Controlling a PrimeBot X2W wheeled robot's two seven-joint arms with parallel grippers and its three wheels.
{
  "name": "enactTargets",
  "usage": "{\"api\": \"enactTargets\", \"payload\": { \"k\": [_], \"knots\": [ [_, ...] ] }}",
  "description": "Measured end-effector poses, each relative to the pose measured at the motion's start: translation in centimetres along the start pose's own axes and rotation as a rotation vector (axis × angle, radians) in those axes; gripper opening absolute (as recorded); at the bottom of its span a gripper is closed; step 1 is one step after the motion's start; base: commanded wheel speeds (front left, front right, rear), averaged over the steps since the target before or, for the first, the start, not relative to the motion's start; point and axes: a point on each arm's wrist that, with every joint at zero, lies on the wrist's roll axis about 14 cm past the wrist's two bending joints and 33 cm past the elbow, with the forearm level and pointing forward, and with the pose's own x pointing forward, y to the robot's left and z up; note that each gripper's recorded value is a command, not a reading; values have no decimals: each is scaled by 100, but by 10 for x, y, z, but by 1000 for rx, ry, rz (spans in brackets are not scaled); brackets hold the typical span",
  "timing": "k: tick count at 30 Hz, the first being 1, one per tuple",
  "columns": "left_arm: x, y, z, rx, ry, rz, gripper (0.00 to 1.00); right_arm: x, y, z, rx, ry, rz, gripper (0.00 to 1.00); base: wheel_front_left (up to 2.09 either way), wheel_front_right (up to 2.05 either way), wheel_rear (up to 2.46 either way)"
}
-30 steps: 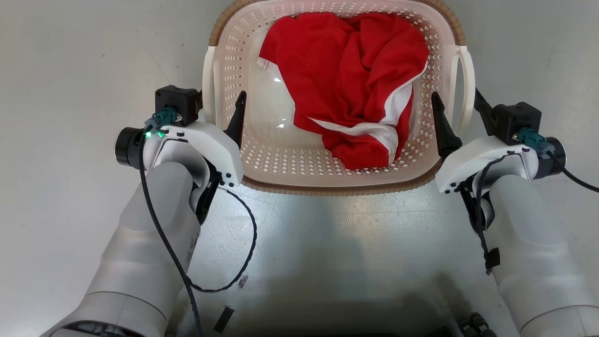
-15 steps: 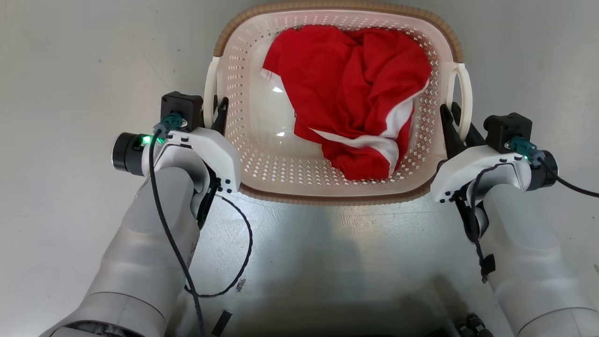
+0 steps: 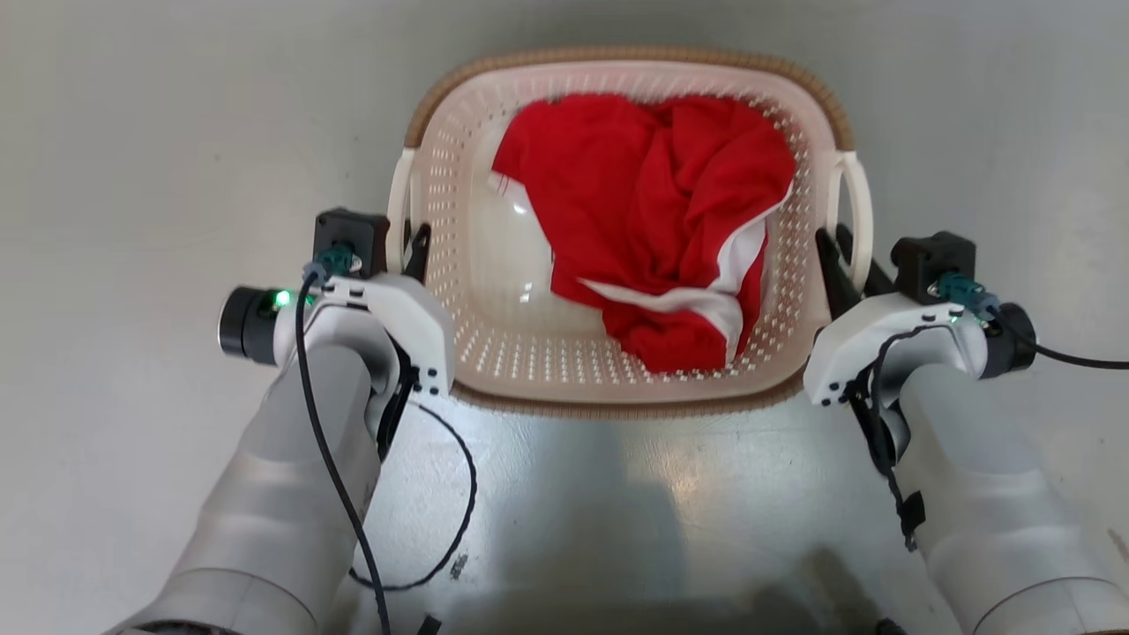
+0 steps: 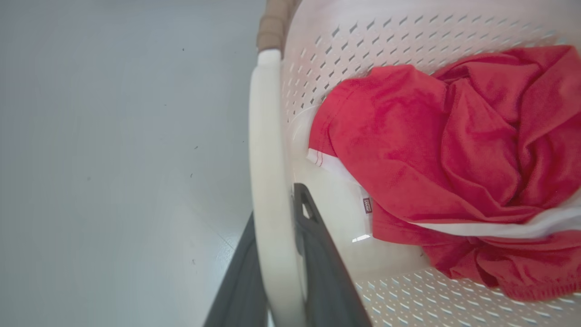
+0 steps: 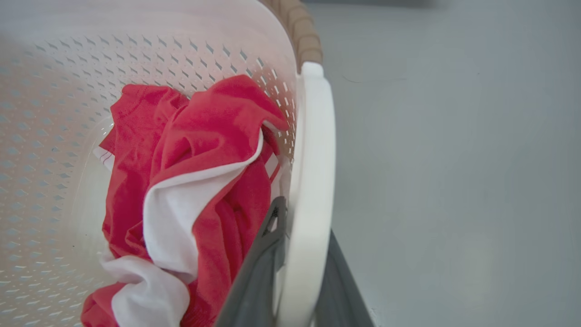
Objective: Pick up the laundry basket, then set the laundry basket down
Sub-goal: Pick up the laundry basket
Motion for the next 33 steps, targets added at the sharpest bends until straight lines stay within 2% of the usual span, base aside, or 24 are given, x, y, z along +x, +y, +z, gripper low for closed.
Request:
{"api": "enactTargets", "payload": {
  "k": [6,16,22,28,33],
  "knots": [
    [-23,-4,-4,-11,16,12,0,-17,9,3,-12,35,23,0,0,0,0],
    [-66,-14,8,-9,4,22,0,-57,24,31,-39,39,63,0,0,0,0],
    [-98,-24,-2,1,43,18,0,-91,32,23,-39,90,76,0,0,0,0],
    [-125,-35,-1,29,31,9,0,-124,39,22,-40,83,83,0,0,0,0],
    [-148,-43,-14,61,52,9,0,-152,44,5,-38,107,89,0,0,0,0]
  ]
}}
